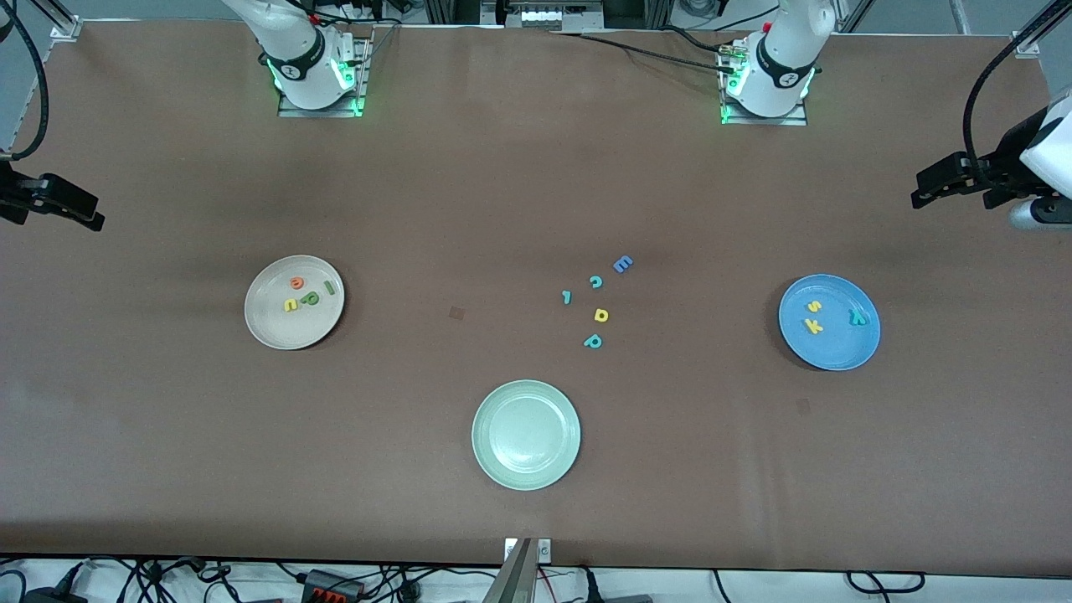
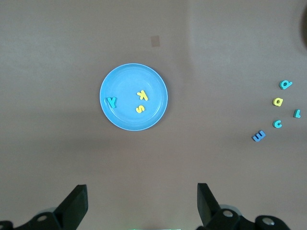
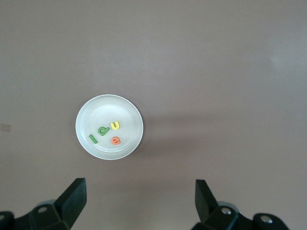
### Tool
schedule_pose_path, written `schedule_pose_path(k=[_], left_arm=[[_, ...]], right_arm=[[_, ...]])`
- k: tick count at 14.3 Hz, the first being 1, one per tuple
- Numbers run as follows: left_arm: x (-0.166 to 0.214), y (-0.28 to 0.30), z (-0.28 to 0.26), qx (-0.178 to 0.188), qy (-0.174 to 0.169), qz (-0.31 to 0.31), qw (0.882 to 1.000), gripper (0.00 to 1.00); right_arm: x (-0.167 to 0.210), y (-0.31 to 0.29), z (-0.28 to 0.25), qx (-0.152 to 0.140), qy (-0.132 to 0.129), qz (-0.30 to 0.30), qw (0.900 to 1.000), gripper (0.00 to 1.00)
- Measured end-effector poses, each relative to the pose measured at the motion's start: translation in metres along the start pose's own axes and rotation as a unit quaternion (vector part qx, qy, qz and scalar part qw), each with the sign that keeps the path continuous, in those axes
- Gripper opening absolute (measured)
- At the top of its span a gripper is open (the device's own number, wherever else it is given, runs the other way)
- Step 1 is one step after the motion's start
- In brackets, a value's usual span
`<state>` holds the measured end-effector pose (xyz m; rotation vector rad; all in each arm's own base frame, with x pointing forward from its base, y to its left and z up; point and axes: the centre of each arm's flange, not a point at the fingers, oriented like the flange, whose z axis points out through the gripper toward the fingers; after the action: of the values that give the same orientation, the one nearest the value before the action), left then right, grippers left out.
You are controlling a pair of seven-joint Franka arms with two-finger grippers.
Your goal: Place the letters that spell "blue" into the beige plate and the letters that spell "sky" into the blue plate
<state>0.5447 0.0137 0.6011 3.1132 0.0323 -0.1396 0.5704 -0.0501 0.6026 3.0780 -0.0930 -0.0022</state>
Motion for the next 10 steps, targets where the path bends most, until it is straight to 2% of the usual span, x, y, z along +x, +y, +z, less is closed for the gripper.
schedule_pose_path(k=[10], left_arm=[[0.000, 0.023, -0.004, 0.002, 0.006, 0.021, 1.000, 1.00]], right_arm=[[-0.005, 0.000, -0.002, 0.002, 0.000, 0.000, 1.000, 1.00]])
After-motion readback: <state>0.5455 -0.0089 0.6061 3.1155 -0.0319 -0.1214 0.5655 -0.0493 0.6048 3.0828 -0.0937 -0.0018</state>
